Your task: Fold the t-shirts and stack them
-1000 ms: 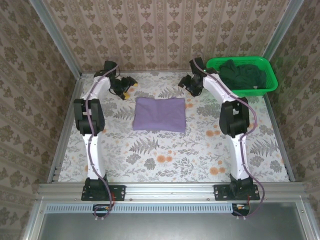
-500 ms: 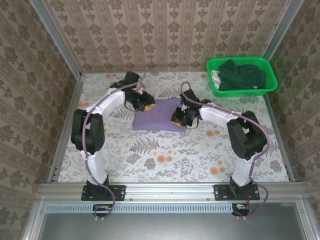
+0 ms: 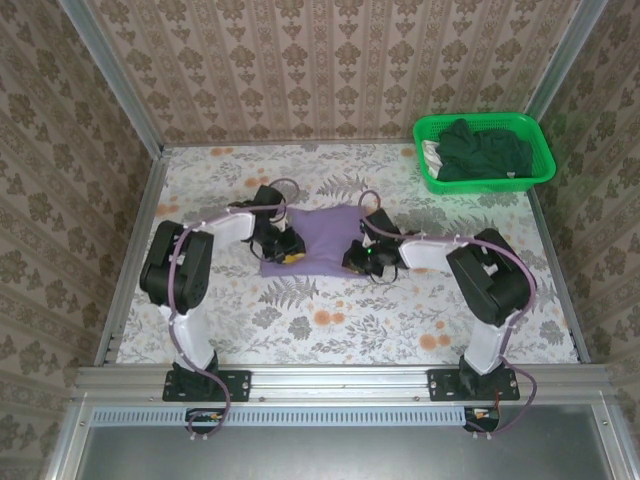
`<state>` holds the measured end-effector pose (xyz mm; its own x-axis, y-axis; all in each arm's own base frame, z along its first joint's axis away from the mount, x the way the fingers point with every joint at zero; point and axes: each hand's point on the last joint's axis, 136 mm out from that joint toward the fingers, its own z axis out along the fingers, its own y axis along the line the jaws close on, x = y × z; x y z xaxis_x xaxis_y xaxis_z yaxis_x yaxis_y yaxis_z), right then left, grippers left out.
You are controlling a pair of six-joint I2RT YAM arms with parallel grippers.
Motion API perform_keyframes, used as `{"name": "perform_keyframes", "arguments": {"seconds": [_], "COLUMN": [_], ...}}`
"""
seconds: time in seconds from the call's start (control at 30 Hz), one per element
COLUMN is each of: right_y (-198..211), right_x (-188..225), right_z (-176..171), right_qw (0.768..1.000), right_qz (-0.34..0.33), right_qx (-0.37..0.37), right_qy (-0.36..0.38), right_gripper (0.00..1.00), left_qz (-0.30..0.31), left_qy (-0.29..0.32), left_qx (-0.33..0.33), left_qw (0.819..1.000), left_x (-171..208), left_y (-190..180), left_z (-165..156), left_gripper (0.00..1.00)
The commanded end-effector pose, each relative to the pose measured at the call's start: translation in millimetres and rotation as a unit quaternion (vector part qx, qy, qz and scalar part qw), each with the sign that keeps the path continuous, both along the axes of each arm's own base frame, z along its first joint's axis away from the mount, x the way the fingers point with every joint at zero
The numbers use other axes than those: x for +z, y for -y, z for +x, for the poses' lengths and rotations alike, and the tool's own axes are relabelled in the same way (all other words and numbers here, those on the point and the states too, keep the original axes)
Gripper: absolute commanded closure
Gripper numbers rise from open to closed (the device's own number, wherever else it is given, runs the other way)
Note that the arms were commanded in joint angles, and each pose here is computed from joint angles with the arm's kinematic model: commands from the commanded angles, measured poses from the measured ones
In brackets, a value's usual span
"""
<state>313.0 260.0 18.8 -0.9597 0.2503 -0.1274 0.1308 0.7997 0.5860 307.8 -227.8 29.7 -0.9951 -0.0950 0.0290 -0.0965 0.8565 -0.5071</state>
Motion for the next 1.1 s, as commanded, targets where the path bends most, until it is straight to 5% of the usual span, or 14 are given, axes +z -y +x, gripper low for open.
{"name": "perform_keyframes", "arguments": {"seconds": [0.0, 0.13, 0.27, 0.37, 0.57, 0.8, 1.07], "right_y": [22, 22, 13, 9, 15, 14, 10], "right_x": [-31, -25, 2, 41, 84, 52, 4], "right_z": [-65, -107, -117, -103, -51, 11, 62], "right_qw": [0.997, 0.997, 0.999, 0.999, 0.995, 0.997, 0.997], "right_qz": [-0.057, -0.052, -0.021, 0.017, 0.048, 0.021, -0.001], "right_qx": [0.02, 0.039, 0.044, 0.025, -0.028, -0.056, -0.069], "right_qy": [-0.053, -0.048, -0.015, 0.036, 0.081, 0.044, -0.02], "right_gripper": [0.82, 0.79, 0.71, 0.66, 0.67, 0.8, 0.89], "left_qz": [0.061, 0.06, 0.081, 0.063, 0.014, 0.014, 0.054], "left_qy": [-0.062, -0.087, -0.045, -0.006, 0.008, 0.01, 0.012], "left_qx": [-0.027, -0.016, -0.015, -0.018, -0.023, -0.059, -0.026], "left_qw": [0.996, 0.994, 0.996, 0.998, 1.0, 0.998, 0.998], "left_x": [-20, -13, 20, 54, 75, 46, 14], "left_y": [-25, -35, -53, -51, -28, -7, -52], "left_z": [-68, -119, -125, -111, -77, -35, 25], "left_gripper": [0.71, 0.7, 0.57, 0.48, 0.49, 0.58, 0.65]}}
